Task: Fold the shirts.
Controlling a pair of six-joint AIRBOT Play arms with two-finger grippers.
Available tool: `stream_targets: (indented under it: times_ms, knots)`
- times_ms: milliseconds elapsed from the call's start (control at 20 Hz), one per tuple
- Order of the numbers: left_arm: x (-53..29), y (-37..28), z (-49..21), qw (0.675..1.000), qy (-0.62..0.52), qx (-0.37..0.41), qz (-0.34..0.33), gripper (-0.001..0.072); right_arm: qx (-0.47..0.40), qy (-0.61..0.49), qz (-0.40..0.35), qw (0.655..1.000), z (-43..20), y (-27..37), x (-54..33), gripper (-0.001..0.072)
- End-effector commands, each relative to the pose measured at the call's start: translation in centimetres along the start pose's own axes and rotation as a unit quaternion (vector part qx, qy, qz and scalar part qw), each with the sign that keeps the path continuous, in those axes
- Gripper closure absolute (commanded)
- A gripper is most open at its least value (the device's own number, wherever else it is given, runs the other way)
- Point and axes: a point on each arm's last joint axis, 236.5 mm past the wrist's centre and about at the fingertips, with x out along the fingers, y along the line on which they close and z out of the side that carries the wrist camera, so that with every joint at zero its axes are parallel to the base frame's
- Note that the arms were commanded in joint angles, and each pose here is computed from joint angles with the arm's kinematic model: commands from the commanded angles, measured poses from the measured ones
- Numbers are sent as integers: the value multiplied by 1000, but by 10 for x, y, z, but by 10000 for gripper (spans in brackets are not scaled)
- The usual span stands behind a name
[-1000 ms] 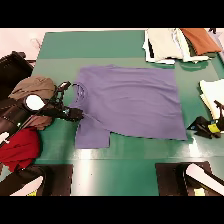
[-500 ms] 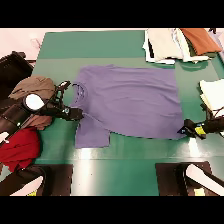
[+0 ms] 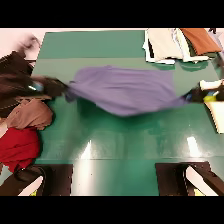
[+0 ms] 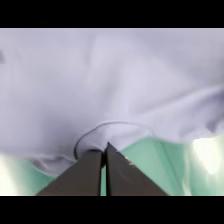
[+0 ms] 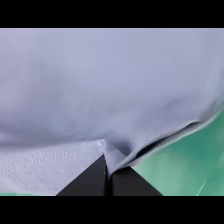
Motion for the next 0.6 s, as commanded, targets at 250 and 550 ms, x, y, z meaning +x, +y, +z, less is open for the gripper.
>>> stream_targets:
  times_ms: [250,550]
  knots:
    - [-273,-79,159,927,-362,102,12,684,-179,-329,-119,920,122,111,-261,697]
    - [-224,-47,161,950,-290,100,63,683,-165,-276,-115,940,129,107,-254,697]
